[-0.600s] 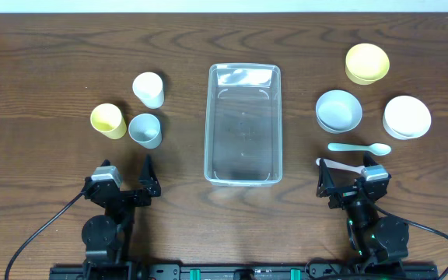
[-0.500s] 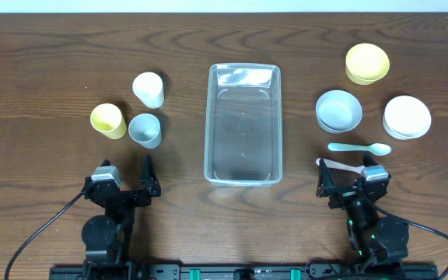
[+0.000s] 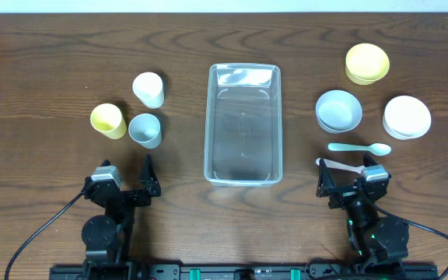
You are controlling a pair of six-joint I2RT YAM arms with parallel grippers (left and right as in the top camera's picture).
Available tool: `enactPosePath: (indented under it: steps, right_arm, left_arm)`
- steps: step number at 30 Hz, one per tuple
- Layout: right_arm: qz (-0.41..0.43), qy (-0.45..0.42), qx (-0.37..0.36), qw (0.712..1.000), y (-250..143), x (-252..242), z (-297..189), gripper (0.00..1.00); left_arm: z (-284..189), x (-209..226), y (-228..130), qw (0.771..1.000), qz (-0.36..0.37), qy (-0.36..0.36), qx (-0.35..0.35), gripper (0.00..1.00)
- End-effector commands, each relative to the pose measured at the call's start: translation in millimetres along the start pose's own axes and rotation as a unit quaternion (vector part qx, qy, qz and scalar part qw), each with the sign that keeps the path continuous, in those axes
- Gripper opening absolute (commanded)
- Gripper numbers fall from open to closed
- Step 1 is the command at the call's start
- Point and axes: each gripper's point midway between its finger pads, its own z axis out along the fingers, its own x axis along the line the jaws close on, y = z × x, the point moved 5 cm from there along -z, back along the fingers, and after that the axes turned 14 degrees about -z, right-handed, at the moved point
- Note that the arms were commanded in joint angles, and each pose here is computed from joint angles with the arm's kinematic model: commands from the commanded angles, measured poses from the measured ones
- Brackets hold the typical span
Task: Pack container
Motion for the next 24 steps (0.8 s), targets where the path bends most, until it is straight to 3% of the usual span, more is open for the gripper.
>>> enactPosePath:
  steps: [1,24]
  right_arm:
    - [-0.006,-0.008,0.002,1.0,-1.0,-2.7,-0.3,0.99]
    - [-0.022,-0.036,0.0,0.999,0.7,-9.6,-0.6,0.99]
  left_arm:
    - [2.5,6.5,-12.8,1.0,0.008,0.006,0.017,0.98]
    - [2.5,6.5,-12.7,1.0,0.008,0.007,0.017,0.98]
